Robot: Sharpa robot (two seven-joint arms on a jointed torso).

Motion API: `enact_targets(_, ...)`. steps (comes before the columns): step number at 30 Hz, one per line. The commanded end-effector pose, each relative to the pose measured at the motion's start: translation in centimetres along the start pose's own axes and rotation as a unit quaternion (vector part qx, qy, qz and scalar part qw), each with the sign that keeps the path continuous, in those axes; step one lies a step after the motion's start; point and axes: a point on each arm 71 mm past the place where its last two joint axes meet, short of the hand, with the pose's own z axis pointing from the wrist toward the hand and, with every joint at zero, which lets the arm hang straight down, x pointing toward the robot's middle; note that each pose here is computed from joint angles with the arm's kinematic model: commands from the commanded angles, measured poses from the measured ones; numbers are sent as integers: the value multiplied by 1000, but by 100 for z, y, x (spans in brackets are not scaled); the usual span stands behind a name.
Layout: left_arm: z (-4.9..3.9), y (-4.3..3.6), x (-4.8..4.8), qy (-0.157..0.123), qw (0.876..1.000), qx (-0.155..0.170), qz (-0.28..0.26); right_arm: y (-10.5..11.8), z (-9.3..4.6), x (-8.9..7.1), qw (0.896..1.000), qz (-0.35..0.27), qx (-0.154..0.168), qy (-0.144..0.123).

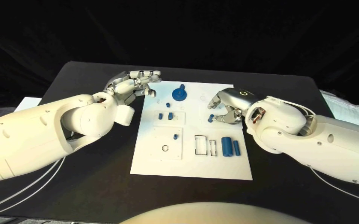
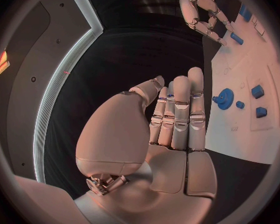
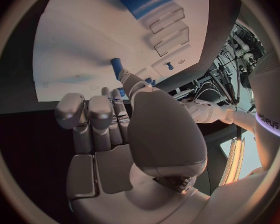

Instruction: Assemble the parts on the task board

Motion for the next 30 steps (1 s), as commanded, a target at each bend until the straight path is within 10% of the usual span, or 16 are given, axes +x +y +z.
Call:
enact_targets(1, 5, 7, 20, 11, 1000, 2, -1, 25, 5, 39, 1000, -22, 2, 21)
enact_targets(30, 11, 31, 10, 8, 1000, 0, -1, 83, 73, 165, 999, -4, -4, 42)
